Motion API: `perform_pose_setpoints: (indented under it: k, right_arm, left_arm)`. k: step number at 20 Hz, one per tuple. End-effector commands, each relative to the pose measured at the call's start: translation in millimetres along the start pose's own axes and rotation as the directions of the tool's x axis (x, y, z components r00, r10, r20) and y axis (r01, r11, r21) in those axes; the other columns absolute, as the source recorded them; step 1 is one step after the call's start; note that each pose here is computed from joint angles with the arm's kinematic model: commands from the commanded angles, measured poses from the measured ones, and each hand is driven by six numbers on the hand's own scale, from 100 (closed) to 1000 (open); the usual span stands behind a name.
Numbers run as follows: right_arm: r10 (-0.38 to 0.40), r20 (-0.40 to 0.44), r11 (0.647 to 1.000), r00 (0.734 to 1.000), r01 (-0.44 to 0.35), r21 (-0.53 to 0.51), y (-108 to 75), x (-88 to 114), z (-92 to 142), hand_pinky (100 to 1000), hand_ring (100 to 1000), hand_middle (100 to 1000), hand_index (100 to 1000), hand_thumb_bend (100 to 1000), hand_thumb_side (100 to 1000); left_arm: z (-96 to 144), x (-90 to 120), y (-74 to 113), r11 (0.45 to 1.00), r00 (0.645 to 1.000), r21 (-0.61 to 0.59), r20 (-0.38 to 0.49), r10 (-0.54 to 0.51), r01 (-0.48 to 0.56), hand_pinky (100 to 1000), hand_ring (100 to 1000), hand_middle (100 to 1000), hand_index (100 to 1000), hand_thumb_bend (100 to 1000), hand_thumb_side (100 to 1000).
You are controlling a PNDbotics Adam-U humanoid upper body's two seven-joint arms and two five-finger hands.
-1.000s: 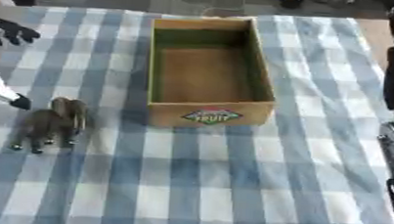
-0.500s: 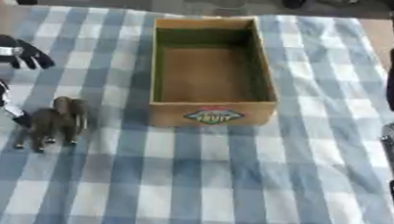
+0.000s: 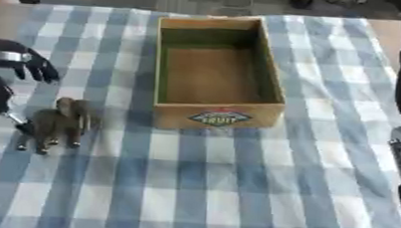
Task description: Pick up objects on the table and place them in the box.
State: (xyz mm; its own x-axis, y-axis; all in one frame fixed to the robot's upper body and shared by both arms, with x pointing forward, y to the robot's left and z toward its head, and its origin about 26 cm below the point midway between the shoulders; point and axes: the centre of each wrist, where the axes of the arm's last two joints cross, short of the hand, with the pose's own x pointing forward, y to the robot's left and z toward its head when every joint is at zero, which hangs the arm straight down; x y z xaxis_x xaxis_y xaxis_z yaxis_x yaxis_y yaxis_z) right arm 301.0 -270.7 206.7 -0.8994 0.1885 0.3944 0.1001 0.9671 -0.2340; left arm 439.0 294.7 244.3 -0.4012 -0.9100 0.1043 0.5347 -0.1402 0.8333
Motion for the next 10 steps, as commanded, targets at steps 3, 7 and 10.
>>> perform_pose_setpoints:
  k: [3,7,10]
  right_arm:
    - [0.0,0.023,1.0,1.0,0.0,0.005,-1.8,3.0,-4.9,903,946,621,868,923,994]
    - [0.0,0.023,1.0,1.0,0.0,0.003,-2.0,3.0,-4.7,903,946,621,868,922,995]
    - [-0.002,0.023,1.0,1.0,0.002,0.003,-1.7,3.0,-4.8,904,946,620,868,921,998]
  left_arm:
    - [6.6,1.7,7.7,1.0,1.0,0.022,-0.009,0.021,-0.02,786,818,734,819,829,260]
    - [3.1,2.6,1.6,1.0,0.999,0.01,-0.011,0.03,-0.03,777,809,719,810,831,275]
    - [2.9,6.9,0.6,1.0,1.0,0.028,-0.018,0.011,-0.01,777,807,714,808,835,308]
